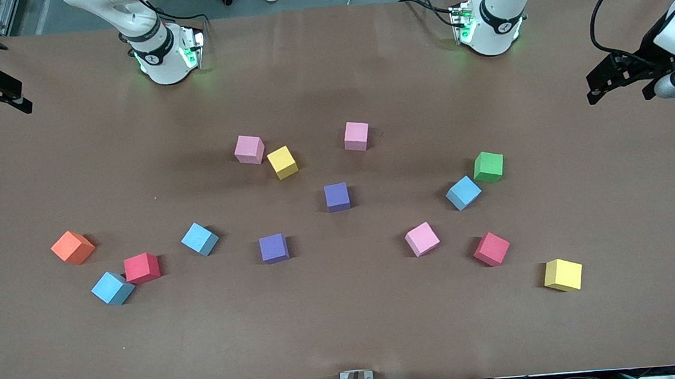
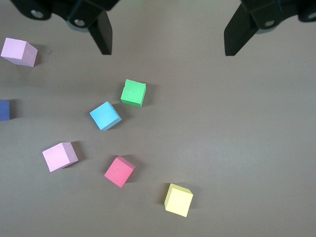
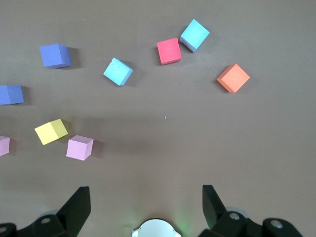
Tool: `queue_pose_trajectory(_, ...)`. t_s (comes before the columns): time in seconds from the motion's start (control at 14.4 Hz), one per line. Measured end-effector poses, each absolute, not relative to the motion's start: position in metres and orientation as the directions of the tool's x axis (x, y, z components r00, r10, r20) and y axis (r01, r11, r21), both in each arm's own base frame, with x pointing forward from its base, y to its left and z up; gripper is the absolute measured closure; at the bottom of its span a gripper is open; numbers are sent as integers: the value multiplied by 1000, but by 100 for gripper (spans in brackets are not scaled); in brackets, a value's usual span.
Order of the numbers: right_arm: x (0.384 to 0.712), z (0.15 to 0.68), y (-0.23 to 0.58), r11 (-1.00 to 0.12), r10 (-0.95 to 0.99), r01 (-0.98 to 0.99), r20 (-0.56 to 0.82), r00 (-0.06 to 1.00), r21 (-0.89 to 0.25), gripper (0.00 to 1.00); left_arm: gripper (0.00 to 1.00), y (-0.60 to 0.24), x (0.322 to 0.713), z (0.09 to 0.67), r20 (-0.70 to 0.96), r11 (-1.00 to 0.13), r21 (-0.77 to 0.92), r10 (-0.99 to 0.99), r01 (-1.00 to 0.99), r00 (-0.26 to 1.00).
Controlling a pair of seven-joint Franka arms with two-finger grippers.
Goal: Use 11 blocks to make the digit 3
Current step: 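Reach the left gripper toward the pink cube near the table center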
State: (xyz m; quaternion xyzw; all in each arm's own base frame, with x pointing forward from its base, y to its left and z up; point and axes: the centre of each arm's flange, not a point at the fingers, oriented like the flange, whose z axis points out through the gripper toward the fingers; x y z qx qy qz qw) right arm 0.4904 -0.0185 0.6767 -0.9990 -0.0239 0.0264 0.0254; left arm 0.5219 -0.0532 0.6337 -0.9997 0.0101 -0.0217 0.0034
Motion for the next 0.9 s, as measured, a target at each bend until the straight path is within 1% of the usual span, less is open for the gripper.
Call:
queue_pose_trajectory(0.49, 490, 677, -21, -998, 45, 42, -52, 998, -52, 0, 0, -52, 526, 640, 58, -1000, -5, -18, -18, 998)
queue_pose_trajectory(0.76, 490, 679, -23, -998, 42, 40, -47, 998, -46, 0, 0, -61, 537, 609, -8, -1000, -7, 3, 3, 1000)
queue_pose_trajectory(0.9, 491, 678, -26, -999, 36, 34, -49, 998, -39, 0, 0, -89, 540, 586, -50, -999, -14, 43, 43, 998)
